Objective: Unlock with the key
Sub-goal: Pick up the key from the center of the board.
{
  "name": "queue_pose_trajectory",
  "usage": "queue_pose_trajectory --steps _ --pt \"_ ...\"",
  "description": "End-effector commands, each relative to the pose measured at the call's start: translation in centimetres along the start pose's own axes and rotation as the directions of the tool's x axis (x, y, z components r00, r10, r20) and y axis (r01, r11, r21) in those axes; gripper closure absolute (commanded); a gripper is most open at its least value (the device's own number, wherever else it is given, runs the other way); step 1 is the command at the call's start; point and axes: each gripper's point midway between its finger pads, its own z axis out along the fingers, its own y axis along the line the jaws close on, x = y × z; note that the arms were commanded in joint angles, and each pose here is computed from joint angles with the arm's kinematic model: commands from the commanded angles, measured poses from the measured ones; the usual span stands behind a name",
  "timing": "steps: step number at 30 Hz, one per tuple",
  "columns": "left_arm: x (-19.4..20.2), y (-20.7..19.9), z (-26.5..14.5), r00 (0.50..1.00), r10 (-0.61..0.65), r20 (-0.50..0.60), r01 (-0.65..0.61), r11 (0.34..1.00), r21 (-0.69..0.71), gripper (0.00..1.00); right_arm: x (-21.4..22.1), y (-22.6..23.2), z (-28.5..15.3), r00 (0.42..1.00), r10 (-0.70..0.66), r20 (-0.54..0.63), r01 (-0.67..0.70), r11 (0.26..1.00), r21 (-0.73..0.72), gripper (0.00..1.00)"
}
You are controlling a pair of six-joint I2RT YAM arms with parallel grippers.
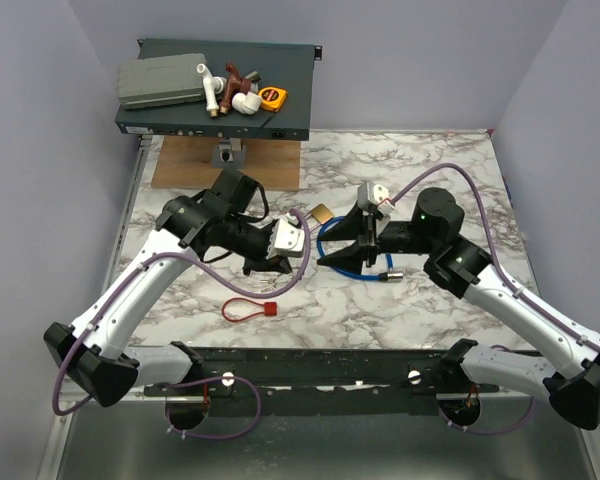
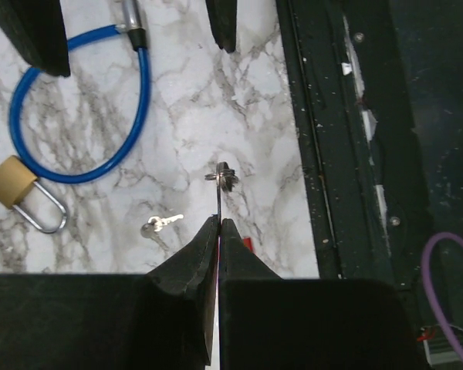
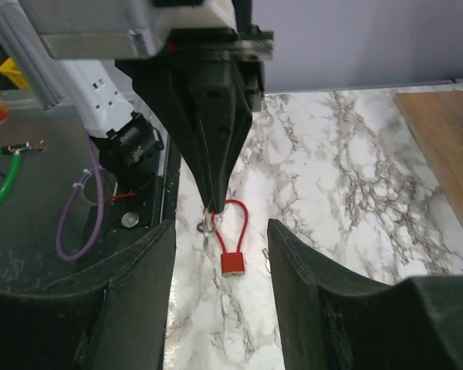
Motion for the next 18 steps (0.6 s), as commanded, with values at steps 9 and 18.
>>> queue_pose_trajectory --steps 9,18 --pt "-0.6 -1.0 1.0 0.970 -0.240 -0.036 0.242 0.964 0.113 1.00 0.1 1.9 1.9 0.997 0.073 -0.019 -0.075 0.979 -0.189 0.61" --pt "-1.6 -0.4 0.9 0.948 -0.315 -0.055 0.319 0.943 0.099 1.00 2.5 1.0 2.7 0.979 0.166 -0.120 -0.182 0.974 -0.132 0.63"
